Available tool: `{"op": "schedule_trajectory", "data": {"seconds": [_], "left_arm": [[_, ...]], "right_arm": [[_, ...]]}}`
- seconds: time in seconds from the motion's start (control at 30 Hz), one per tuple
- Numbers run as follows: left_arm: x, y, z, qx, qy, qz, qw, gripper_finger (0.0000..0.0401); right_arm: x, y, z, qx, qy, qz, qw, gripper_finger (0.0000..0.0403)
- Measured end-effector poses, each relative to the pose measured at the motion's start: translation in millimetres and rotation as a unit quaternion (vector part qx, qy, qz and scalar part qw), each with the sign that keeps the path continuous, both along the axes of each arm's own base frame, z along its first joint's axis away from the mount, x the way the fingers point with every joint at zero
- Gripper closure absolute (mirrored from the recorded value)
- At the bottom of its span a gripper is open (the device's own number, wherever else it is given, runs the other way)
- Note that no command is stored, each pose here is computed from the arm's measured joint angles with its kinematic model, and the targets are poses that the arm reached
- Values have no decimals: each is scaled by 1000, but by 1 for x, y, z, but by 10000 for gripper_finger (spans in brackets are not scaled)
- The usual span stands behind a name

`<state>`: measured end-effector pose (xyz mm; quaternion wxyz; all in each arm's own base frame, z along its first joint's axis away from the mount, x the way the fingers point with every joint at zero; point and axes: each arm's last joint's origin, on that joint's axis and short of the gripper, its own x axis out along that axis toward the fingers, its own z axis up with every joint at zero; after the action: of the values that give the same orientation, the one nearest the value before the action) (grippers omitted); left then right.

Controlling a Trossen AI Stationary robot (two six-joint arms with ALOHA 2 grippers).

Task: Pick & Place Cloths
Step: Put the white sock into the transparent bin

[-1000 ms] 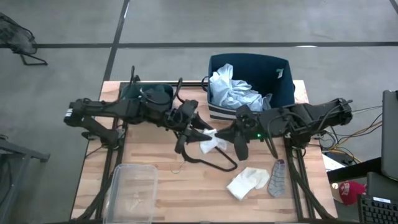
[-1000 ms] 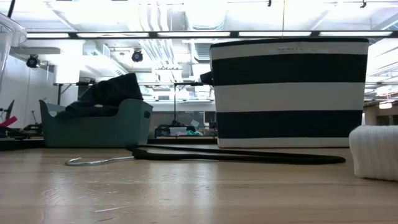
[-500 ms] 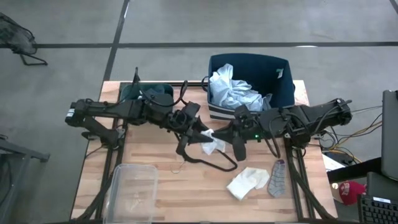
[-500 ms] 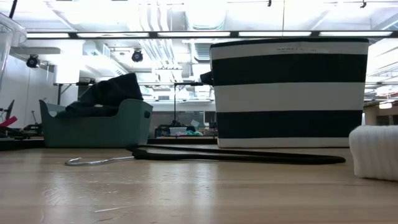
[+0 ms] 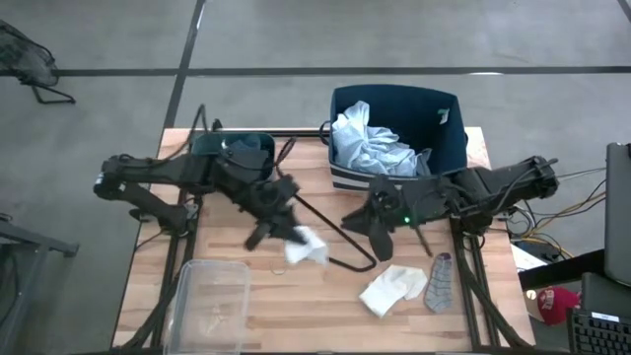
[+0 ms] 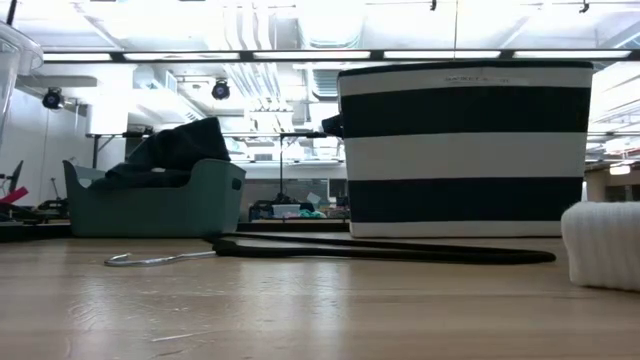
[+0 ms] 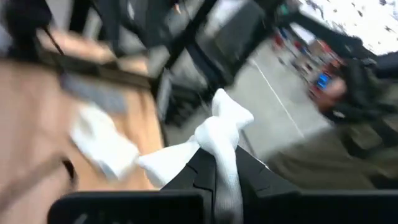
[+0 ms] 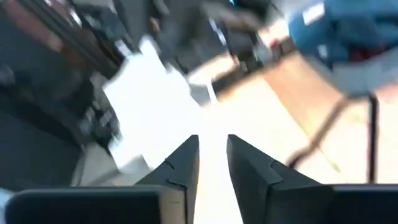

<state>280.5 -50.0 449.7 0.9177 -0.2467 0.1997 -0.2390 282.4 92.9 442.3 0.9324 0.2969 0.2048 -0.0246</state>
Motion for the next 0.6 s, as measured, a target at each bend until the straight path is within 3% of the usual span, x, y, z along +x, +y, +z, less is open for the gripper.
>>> {"op": "schedule_trajectory", "data": {"seconds": [0.1, 0.27, 0.4, 0.6], "left_arm": [[-22, -8, -2, -42, 81, -47, 995, 383], [-55, -31, -9, -90, 228, -75, 967, 377], [-71, -53, -22, -102, 348, -84, 928, 377], [-88, -78, -44, -56, 484, -77, 870, 377]], "right_arm": [[-6, 0, -16, -12, 76, 0, 997, 299], [-12, 0, -56, -18, 197, -23, 980, 266], [-14, 3, -86, -7, 259, -18, 966, 246], [-16, 4, -127, 16, 317, -28, 948, 224]]}}
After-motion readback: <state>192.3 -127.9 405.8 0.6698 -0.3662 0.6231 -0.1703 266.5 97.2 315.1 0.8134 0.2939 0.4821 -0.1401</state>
